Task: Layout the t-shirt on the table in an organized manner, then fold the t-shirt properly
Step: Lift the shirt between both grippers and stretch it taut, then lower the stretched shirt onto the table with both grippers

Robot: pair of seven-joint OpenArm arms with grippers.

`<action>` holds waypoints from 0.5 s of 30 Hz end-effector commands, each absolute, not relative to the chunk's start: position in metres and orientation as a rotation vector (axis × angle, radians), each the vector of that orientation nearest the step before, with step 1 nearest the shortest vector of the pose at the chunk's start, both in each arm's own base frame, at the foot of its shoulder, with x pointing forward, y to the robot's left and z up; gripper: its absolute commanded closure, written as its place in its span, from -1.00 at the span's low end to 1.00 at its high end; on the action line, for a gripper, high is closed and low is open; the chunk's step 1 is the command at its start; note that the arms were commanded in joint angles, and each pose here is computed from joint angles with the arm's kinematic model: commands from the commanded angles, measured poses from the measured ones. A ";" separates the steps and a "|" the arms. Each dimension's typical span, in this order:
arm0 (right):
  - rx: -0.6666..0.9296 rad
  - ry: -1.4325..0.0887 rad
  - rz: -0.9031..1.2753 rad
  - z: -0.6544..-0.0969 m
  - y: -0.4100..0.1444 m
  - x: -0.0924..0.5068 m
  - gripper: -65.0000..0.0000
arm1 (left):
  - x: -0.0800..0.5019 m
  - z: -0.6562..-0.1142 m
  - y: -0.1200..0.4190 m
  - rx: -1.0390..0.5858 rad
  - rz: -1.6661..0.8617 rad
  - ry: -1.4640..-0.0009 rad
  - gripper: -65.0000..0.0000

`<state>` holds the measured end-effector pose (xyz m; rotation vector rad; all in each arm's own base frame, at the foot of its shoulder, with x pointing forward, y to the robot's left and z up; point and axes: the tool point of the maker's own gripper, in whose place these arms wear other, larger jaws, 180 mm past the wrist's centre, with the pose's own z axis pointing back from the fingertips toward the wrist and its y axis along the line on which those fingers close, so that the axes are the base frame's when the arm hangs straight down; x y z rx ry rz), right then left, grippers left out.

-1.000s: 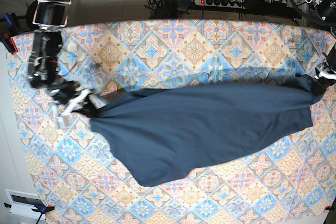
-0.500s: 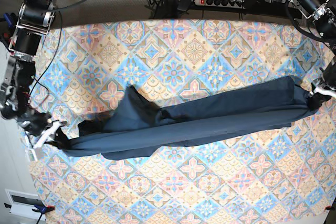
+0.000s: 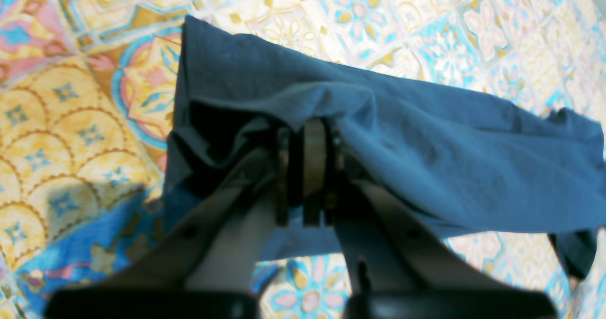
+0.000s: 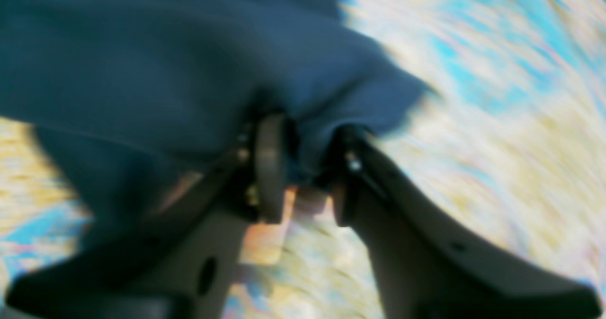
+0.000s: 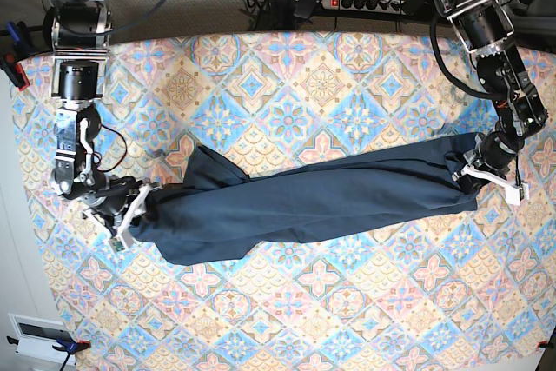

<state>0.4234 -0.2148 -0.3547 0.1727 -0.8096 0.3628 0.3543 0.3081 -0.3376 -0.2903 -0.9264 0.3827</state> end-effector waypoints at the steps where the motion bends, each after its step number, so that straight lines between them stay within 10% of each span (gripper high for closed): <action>1: 0.124 -0.885 0.373 -0.320 -0.229 0.438 0.38 | 0.362 -0.319 0.318 -0.277 0.375 -0.988 0.95; 15: 0.306 -0.870 0.352 -0.328 -0.203 0.348 0.35 | 0.360 -0.320 0.320 -0.273 0.379 -0.986 0.95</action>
